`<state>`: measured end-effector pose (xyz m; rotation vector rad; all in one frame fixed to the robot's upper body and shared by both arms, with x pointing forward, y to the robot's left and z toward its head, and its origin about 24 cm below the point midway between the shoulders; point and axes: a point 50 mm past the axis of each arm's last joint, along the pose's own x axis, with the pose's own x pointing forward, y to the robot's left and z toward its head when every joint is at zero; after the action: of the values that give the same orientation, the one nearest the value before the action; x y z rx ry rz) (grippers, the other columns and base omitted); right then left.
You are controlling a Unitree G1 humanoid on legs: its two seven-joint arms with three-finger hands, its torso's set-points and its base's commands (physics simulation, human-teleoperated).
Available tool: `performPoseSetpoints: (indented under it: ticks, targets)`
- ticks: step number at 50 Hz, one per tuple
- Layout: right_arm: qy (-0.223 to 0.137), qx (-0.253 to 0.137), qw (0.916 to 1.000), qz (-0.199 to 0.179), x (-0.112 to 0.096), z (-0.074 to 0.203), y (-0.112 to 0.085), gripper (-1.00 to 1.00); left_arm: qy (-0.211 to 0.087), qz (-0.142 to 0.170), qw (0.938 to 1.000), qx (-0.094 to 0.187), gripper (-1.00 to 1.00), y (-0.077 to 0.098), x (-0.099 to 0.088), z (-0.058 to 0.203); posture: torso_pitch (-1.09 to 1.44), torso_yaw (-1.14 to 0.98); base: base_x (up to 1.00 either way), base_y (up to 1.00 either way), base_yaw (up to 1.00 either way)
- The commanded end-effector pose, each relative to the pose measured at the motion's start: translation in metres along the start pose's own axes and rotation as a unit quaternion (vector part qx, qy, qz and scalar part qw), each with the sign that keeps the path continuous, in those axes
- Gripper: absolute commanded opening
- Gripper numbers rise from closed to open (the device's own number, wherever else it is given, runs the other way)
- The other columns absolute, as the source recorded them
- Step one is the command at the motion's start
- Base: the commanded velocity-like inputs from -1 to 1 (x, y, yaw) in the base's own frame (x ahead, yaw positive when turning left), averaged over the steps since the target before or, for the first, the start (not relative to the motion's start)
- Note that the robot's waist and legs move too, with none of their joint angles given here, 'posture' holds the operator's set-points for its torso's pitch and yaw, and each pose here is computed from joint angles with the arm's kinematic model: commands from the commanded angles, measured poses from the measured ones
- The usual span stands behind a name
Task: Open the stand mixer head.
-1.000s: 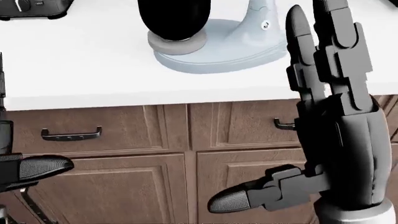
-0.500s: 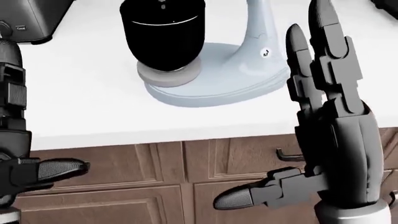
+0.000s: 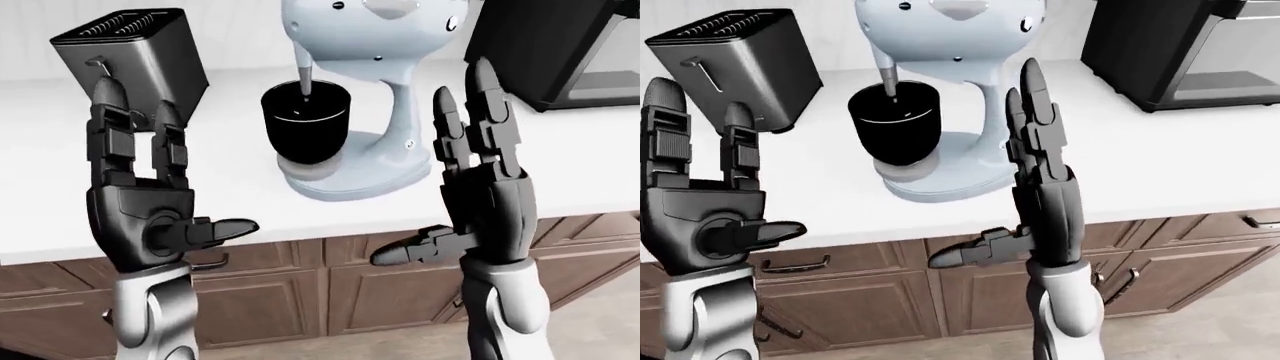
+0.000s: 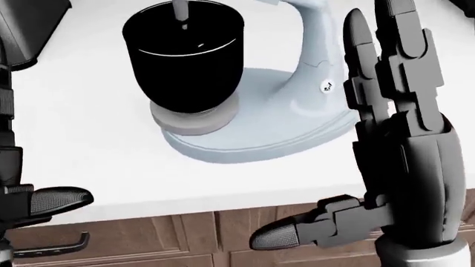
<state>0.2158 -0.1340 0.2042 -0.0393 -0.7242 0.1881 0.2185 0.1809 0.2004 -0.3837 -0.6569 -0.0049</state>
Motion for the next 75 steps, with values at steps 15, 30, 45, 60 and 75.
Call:
performPoseSetpoints:
  ticks: [15, 30, 45, 60, 75]
  targets:
    - [-0.017, -0.005, 0.9998, -0.003, 0.000, 0.007, 0.000, 1.00, -0.021, -0.004, 0.9998, -0.004, 0.98, -0.002, 0.000, 0.007, 0.00, 0.00, 0.18, 0.00, 0.00]
    - [-0.016, -0.002, 0.9999, -0.002, 0.000, 0.007, 0.000, 1.00, -0.019, 0.000, 0.9998, 0.000, 0.97, -0.001, 0.000, 0.006, -0.11, 0.00, 0.00, 0.00, 0.00]
    - [-0.013, -0.002, 0.9999, -0.002, 0.000, 0.006, -0.001, 1.00, -0.018, -0.002, 0.9998, 0.000, 0.98, -0.002, 0.001, 0.005, -0.26, 0.00, 0.00, 0.00, 0.00]
    - [0.038, 0.015, 0.9992, -0.003, -0.009, -0.007, -0.010, 1.00, -0.018, 0.001, 0.9998, 0.002, 0.98, 0.000, 0.001, 0.001, -0.30, 0.00, 0.00, 0.00, 0.00]
    - [0.094, 0.093, 0.9913, 0.002, -0.020, -0.011, -0.017, 1.00, -0.016, 0.001, 0.9999, 0.001, 0.98, 0.000, -0.001, 0.001, -0.30, 0.00, 0.00, 0.00, 0.00]
